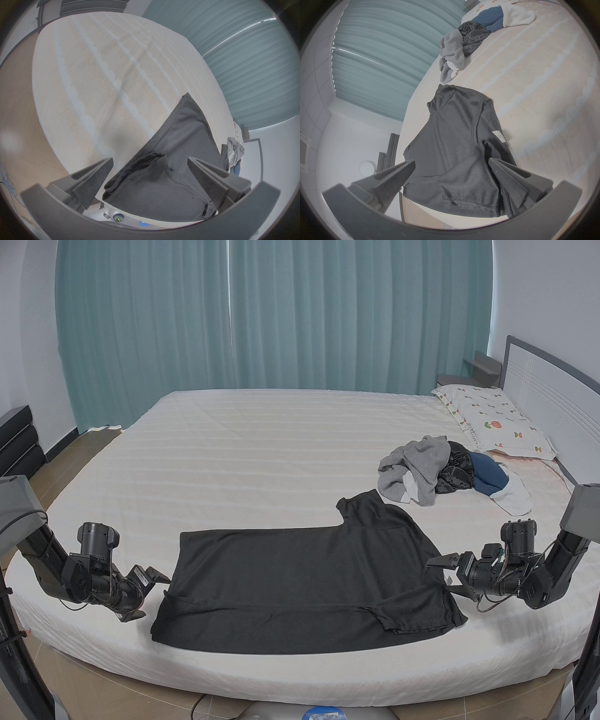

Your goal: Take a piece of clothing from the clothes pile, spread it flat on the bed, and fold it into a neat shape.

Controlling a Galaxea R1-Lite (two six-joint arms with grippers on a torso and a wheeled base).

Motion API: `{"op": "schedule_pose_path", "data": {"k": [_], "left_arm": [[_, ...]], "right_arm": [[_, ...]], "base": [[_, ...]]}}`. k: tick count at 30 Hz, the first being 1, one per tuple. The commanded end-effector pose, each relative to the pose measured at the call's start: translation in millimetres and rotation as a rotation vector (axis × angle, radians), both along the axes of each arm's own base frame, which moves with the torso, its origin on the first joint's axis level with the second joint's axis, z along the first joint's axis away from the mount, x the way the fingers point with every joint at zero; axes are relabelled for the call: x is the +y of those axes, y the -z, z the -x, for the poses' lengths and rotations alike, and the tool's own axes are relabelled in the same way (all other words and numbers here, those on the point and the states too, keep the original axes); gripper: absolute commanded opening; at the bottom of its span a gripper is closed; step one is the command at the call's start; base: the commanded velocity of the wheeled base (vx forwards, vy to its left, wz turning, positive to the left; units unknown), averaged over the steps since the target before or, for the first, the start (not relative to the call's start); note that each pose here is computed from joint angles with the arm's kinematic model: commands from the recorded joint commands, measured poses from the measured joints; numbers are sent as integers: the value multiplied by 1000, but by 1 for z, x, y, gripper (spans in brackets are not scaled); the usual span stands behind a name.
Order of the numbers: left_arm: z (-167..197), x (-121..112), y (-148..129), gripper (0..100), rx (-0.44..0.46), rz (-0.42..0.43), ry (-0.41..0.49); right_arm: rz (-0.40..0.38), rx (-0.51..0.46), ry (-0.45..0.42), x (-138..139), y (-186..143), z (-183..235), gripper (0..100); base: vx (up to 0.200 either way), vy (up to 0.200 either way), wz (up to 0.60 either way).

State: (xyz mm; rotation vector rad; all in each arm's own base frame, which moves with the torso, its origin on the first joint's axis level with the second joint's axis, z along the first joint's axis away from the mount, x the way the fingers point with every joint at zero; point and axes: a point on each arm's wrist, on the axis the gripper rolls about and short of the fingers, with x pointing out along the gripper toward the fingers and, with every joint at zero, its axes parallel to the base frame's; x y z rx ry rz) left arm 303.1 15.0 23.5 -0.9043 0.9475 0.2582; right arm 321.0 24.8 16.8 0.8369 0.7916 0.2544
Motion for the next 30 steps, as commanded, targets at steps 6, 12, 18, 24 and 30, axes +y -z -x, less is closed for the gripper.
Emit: {"op": "schedule_pose_path", "data": {"k": [6,12,18,24,30], "left_arm": [[1,1,-3,100,-8,14,5],[1,1,-3,100,-9,16,2],[-1,-1,-7,100,-18,38,-22],[-3,-11,-19,100,-60,48,0],[-16,-15,-26,100,-104,47,18]], "right_arm": [[0,-4,-2,0,-2,1,100],[-2,-5,0,0,-2,1,100],[-2,-25,0,0,-8,1,100],[-3,-36,-1,0,-12,2,100],[-3,-34,-1,0,-12,2,100]], "base": [[0,33,0],[0,0,0],[67,0,0],[133,0,0],[0,0,0]]}}
